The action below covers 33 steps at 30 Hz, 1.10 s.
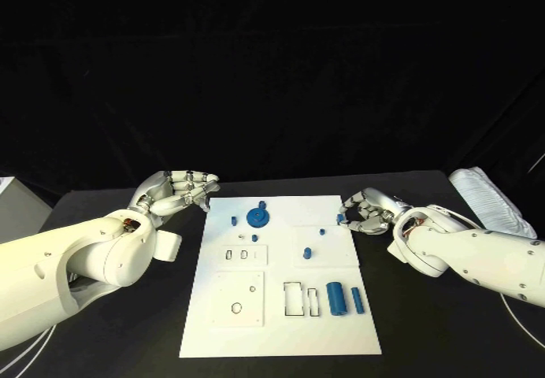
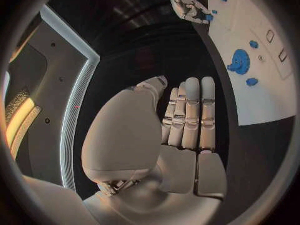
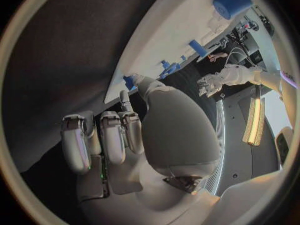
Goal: Assemble the parts on the task board
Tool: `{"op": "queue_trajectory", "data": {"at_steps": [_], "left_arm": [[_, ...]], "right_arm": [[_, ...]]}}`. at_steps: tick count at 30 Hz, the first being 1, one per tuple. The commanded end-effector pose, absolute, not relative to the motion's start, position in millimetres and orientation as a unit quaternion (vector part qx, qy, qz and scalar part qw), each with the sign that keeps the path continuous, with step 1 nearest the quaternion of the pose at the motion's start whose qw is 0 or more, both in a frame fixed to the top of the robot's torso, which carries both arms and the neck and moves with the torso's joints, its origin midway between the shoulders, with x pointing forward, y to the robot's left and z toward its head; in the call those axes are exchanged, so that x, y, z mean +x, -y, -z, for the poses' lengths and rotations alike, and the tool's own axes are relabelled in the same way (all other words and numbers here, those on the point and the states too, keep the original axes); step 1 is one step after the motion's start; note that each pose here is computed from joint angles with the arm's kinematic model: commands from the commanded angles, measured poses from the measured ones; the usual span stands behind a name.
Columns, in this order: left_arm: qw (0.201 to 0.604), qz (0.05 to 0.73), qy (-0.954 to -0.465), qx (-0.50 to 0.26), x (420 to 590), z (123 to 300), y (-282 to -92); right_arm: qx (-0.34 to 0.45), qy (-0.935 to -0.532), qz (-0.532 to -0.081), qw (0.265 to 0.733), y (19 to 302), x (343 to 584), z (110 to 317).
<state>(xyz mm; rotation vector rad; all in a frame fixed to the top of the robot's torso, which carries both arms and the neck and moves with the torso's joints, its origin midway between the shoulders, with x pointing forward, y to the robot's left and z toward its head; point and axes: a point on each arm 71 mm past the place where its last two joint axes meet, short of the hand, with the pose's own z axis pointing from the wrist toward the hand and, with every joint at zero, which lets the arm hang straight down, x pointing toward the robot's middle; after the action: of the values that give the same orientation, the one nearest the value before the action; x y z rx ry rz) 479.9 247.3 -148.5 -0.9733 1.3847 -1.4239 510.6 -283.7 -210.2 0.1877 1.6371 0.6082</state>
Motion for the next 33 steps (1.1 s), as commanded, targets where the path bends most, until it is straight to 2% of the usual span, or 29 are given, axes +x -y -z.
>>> {"op": "queue_trajectory", "data": {"at_steps": [1, 33], "left_arm": [[0.441, 0.582, -0.560, -0.390, 479.4, 148.1, -245.3], [0.435, 0.580, -0.567, -0.392, 478.9, 149.1, -246.8]], "right_arm": [[0.071, -0.723, -0.272, 0.631, 281.2, 509.7, 212.2], [0.073, -0.720, -0.270, 0.635, 275.4, 512.8, 212.9]]}}
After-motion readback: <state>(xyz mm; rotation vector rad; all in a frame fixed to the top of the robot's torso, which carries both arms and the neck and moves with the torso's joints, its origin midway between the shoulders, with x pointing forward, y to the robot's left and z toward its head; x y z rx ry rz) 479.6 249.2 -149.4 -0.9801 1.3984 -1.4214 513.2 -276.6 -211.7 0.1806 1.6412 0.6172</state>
